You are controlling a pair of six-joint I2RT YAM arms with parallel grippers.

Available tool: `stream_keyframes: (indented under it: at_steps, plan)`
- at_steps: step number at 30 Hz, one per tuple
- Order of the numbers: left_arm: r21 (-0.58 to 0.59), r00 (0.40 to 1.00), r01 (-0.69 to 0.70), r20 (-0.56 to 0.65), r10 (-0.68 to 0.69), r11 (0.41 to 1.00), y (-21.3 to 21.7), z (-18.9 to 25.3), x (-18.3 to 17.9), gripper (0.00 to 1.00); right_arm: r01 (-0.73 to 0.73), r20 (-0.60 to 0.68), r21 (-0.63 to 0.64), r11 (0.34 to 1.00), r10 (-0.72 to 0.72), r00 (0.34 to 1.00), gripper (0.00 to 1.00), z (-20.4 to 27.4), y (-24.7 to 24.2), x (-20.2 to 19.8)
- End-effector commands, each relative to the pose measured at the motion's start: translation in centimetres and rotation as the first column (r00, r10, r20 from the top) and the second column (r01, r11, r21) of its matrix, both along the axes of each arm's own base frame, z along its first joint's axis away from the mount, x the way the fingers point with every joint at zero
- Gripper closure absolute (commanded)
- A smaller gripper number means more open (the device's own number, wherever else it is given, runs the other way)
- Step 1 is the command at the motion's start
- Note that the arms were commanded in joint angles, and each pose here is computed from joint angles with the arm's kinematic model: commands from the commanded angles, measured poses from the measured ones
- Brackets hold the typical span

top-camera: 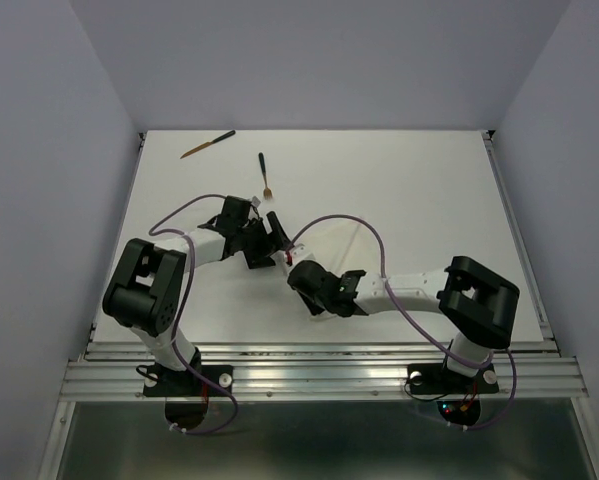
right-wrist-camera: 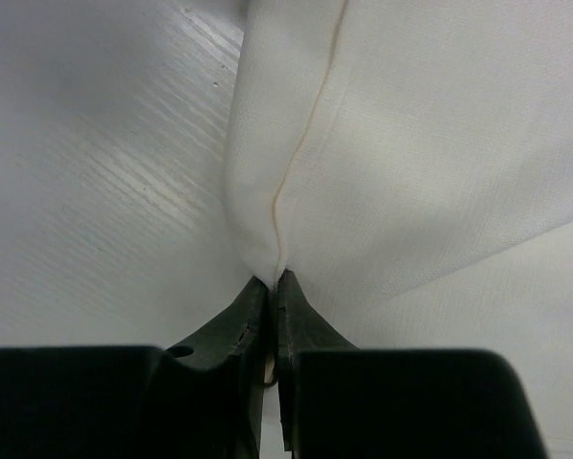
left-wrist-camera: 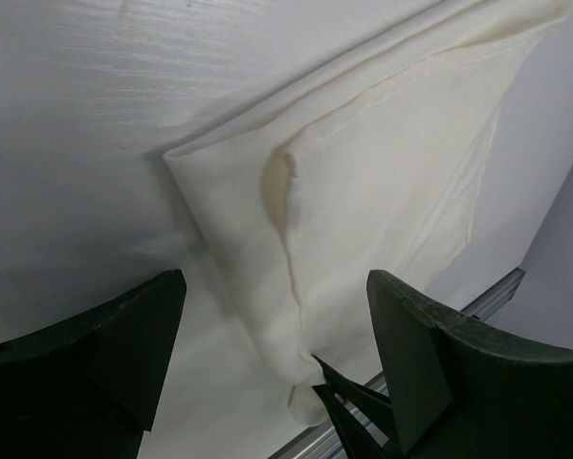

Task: Fold the napkin into a case and place the utensils inside
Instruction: Pick up the upper triangle-folded napkin from the center of the board.

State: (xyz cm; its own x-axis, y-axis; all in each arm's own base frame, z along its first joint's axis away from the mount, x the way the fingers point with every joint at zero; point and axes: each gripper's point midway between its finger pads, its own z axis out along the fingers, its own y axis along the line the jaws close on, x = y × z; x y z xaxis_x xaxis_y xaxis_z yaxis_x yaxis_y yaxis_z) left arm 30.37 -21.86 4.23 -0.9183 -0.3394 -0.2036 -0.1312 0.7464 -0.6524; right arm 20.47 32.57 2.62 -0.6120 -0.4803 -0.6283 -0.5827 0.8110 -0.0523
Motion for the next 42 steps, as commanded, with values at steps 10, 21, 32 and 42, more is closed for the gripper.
stream_keyframes:
  at_steps: [10, 21, 32, 42]
  plan:
    - [0.009, 0.999, 0.029, -0.042, -0.029, 1.000, -1.9, -2.1, -0.7, 0.23, -0.008, 0.085, 0.118, 0.993, -0.002, 0.996, 0.99, 3.7, 1.0, 0.6]
    - [0.020, 0.999, 0.008, -0.047, -0.007, 1.000, -2.2, -3.1, -0.5, 0.33, -0.004, 0.129, 0.147, 0.989, -0.015, 0.991, 0.99, 5.4, 0.3, 0.9]
    - [0.013, 0.999, -0.014, -0.038, 0.015, 1.000, -2.9, -3.1, 0.1, 0.60, -0.006, 0.132, 0.134, 0.991, -0.012, 0.991, 0.99, 5.1, -0.4, 0.7]
    - [0.026, 0.997, -0.075, -0.003, 0.075, 0.997, -2.2, -1.5, 0.6, 1.00, -0.025, 0.133, 0.049, 0.998, 0.019, 0.991, 0.54, 2.2, -2.0, 0.3]
